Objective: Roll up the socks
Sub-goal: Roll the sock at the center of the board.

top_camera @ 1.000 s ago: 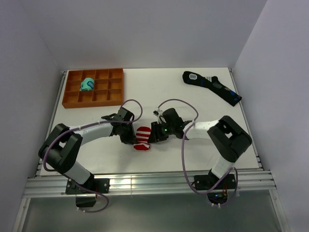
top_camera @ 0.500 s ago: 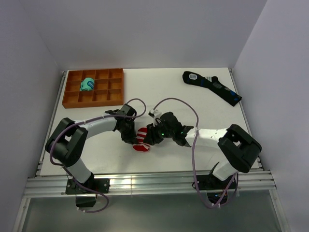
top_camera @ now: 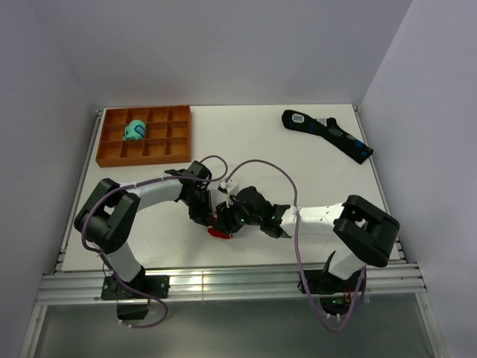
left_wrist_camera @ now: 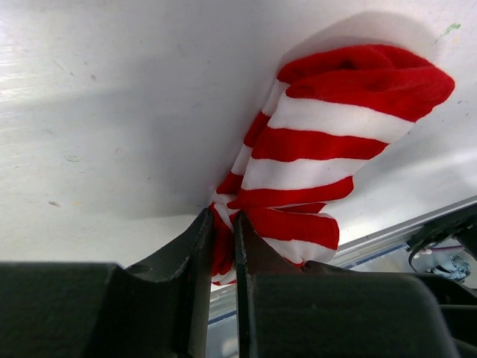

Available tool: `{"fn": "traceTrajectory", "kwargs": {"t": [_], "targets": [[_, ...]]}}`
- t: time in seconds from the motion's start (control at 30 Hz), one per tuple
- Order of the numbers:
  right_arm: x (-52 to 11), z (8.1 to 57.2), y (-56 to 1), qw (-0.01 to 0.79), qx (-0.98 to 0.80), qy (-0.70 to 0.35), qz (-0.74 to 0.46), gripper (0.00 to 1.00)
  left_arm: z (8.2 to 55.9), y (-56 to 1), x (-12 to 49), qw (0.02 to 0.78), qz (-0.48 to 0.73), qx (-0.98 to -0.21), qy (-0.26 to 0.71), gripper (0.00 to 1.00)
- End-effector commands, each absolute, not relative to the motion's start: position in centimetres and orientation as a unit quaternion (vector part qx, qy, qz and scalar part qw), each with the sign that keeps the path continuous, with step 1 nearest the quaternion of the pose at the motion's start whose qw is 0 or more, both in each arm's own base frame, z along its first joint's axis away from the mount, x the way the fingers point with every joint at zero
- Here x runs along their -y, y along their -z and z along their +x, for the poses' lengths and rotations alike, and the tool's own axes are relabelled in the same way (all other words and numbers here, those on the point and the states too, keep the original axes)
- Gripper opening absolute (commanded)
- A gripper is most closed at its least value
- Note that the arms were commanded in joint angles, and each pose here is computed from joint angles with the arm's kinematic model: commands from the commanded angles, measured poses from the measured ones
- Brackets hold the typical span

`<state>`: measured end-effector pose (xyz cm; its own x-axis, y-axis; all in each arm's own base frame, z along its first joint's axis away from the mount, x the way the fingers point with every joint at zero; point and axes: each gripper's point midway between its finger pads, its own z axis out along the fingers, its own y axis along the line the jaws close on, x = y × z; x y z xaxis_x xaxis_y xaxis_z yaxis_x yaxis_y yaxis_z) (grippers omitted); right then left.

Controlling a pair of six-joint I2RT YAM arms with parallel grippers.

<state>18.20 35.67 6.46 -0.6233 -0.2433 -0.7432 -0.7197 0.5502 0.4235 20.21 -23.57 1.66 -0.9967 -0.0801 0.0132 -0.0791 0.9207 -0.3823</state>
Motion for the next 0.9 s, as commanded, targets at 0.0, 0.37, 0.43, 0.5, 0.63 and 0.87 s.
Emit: {"fn": "traceTrajectory", "kwargs": {"t": [0.0,0.37,0.43,0.5,0.63,0.87], "targets": [[-36.0,18.8,-6.7,0.357,-0.811,-0.352,-0.301,0.47,19.1,-0.6,22.6,-0.024,-0.033,-0.985,0.166,0.00],[-34.1,17.7,-4.5,0.366,-0.826,-0.298,-0.308,0.48,19.4,-0.1,22.3,-0.030,-0.042,-0.986,0.160,0.00],[-33.8,17.6,-4.5,0.373,-0.826,-0.292,-0.305,0.49,19.4,0.0,22.2,-0.031,-0.045,-0.986,0.160,0.00],[-33.6,17.7,-4.4,0.377,-0.828,-0.283,-0.304,0.50,19.5,0.1,22.1,-0.032,-0.047,-0.986,0.158,0.00],[-33.1,17.7,-4.4,0.389,-0.828,-0.270,-0.301,0.50,19.8,0.1,22.1,-0.032,-0.049,-0.986,0.157,0.00],[-33.2,17.7,-5.9,0.415,-0.818,-0.262,-0.302,0.52,20.0,0.2,22.2,-0.035,-0.051,-0.985,0.159,0.00]]}}
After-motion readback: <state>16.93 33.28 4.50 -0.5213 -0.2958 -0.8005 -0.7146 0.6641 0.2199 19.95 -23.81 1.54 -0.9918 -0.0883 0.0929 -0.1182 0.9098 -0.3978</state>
